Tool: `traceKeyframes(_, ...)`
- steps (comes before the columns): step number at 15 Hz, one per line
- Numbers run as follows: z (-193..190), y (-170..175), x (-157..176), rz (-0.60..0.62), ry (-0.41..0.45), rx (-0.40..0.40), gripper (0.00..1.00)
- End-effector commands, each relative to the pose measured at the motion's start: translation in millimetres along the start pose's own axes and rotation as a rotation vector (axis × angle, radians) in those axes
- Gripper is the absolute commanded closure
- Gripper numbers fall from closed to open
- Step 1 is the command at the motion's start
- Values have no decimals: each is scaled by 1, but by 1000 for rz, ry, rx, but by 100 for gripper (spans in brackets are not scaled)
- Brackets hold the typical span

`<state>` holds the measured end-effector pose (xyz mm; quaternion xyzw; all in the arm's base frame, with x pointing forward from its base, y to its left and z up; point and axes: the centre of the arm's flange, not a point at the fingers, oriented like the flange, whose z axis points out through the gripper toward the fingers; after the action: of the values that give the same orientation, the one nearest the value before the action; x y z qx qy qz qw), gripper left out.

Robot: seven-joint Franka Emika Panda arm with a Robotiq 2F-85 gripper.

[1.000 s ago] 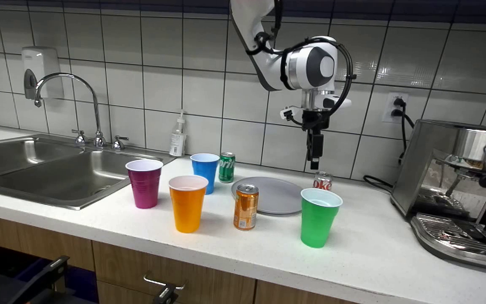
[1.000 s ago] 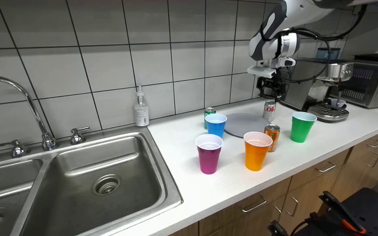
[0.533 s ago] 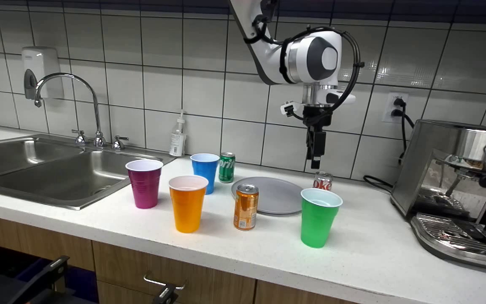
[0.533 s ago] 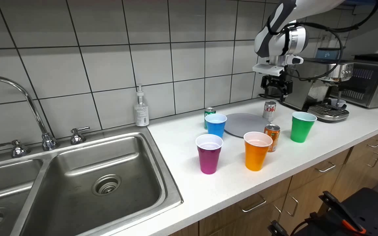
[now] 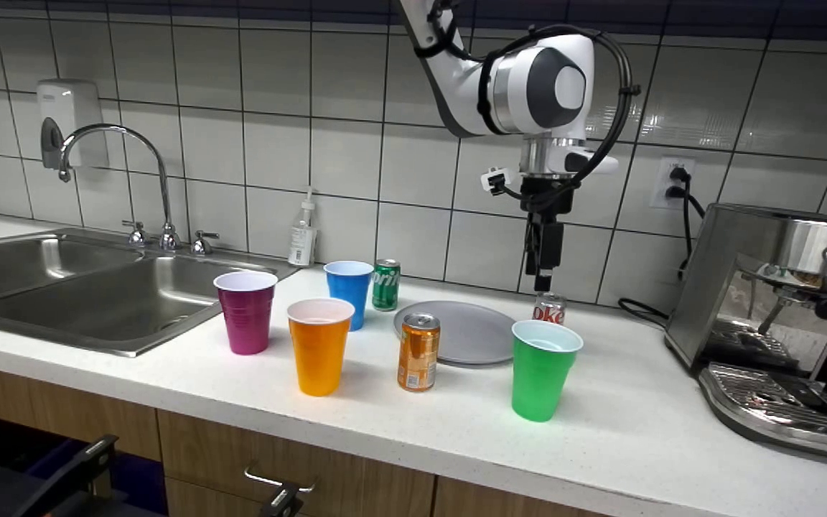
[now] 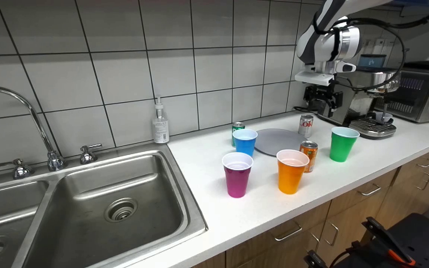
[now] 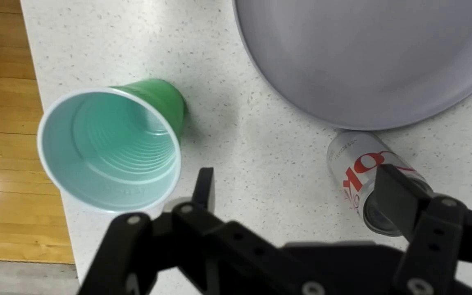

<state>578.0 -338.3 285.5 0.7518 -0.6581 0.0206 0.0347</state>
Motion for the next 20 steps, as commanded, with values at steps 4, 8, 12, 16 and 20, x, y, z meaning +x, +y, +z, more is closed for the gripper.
traceKeyframes(4,-6,35,-10,-6,1,-14,0)
traceKeyframes(8,3,43,-12,-7,6,-37,0)
traceKeyframes(12,12,47,-14,-16,14,-63,0)
traceKeyframes(16,24,47,-17,-27,20,-88,0)
traceKeyframes(20,33,44,-23,-34,17,-105,0)
